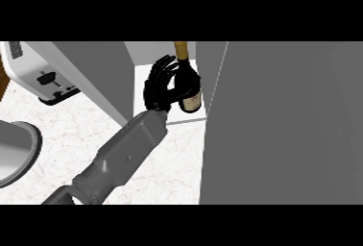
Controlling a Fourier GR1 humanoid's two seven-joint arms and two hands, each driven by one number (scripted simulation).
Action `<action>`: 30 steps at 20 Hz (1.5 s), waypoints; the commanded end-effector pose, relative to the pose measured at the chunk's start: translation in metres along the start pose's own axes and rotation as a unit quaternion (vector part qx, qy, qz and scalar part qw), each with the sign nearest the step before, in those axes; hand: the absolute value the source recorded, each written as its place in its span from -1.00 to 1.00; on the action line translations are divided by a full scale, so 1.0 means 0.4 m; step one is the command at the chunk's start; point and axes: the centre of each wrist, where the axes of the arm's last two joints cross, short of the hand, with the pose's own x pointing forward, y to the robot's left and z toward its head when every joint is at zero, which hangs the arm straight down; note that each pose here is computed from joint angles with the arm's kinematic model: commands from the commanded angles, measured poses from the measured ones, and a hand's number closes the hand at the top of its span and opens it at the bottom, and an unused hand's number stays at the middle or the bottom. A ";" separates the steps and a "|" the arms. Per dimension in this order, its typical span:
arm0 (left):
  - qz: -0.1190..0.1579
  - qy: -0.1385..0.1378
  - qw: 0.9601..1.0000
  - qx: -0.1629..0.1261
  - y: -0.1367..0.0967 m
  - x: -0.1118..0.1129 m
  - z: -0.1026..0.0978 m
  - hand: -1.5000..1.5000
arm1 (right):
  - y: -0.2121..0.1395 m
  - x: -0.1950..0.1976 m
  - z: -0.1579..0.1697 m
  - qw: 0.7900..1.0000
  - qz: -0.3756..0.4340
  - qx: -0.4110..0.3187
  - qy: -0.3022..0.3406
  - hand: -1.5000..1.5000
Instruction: Pick up the wine, place it into the cabinet and close the cabinet
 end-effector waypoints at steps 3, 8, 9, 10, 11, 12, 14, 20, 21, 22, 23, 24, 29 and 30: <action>0.017 -0.013 1.000 0.015 -0.023 0.008 0.001 -1.00 | -0.005 -0.010 -0.007 1.000 -0.005 0.001 0.007 -1.00; -0.015 -0.013 1.000 0.021 -0.031 0.015 -0.012 -1.00 | 0.010 -0.018 -0.005 1.000 0.002 0.000 -0.001 -1.00; -0.016 -0.010 1.000 0.025 -0.026 0.012 -0.011 -1.00 | 0.002 -0.007 -0.022 1.000 0.003 0.000 -0.007 -1.00; -0.027 -0.016 0.999 0.022 -0.035 0.011 -0.005 -1.00 | -0.005 -0.011 -0.013 1.000 0.003 -0.007 -0.004 -1.00; -0.045 -0.026 0.998 0.021 -0.012 -0.001 -0.006 -1.00 | 0.003 -0.010 -0.006 1.000 0.002 0.006 -0.004 -1.00; -0.056 -0.035 0.998 0.017 -0.048 0.017 -0.008 -1.00 | 0.001 -0.009 0.013 1.000 0.002 0.013 0.004 -1.00; -0.093 -0.049 0.994 0.003 -0.021 0.006 -0.014 -1.00 | -0.001 -0.011 -0.015 1.000 0.005 0.010 -0.003 -1.00; -0.109 -0.063 0.991 -0.037 -0.052 0.019 -0.016 -1.00 | 0.002 -0.024 -0.003 1.000 -0.005 -0.009 0.007 -1.00; -0.100 -0.059 0.992 -0.041 -0.043 0.004 -0.001 -1.00 | 0.020 -0.032 -0.021 1.000 0.003 -0.001 0.008 -1.00; -0.102 -0.068 0.992 -0.037 -0.046 -0.003 0.011 -1.00 | 0.015 -0.043 -0.013 1.000 -0.003 -0.006 0.005 -1.00; -0.096 -0.068 0.992 -0.036 -0.030 -0.014 0.017 -1.00 | 0.024 -0.005 0.007 1.000 -0.005 -0.007 0.002 -1.00; -0.093 -0.071 0.992 -0.038 -0.075 0.020 -0.001 -1.00 | 0.003 -0.019 -0.032 1.000 0.004 -0.012 -0.001 -1.00; -0.073 -0.084 0.993 -0.038 -0.068 -0.010 0.041 -1.00 | 0.009 -0.015 0.012 1.000 -0.004 -0.006 0.010 -1.00; -0.070 -0.084 0.993 -0.040 -0.080 0.002 0.031 -1.00 | 0.010 0.018 0.014 1.000 0.007 -0.004 0.007 -1.00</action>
